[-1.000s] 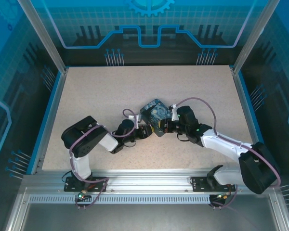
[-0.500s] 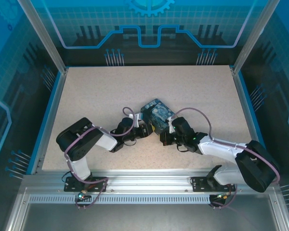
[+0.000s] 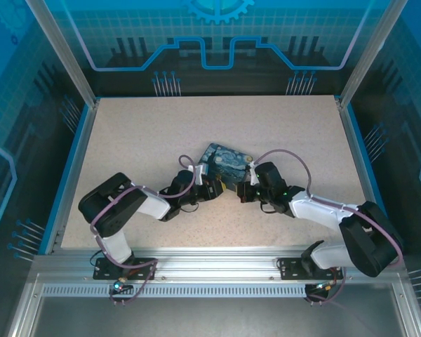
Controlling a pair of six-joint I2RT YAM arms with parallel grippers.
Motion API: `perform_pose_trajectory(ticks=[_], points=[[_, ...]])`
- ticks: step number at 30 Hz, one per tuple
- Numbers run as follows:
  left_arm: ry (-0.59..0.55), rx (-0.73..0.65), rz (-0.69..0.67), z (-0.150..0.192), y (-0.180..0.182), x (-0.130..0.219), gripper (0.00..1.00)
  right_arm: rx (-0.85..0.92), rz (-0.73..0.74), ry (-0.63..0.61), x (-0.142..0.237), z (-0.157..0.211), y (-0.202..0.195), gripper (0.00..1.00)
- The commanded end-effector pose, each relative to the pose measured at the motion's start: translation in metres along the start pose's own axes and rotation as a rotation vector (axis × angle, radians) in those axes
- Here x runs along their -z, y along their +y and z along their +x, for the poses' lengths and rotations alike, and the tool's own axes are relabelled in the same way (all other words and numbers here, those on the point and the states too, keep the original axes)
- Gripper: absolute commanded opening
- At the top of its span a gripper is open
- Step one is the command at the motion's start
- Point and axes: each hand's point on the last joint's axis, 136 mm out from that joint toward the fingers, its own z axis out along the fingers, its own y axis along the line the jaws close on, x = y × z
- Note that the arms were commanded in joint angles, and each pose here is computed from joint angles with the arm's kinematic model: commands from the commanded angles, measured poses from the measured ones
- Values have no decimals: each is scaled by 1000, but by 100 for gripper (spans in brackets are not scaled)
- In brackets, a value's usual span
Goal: Unlock the padlock with the key
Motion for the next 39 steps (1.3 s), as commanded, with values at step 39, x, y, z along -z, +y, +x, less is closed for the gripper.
perform_pose_trajectory(ticks=[39], points=[[-31, -52, 58, -21, -35, 2, 26, -5, -30, -57, -25, 14, 33, 0]])
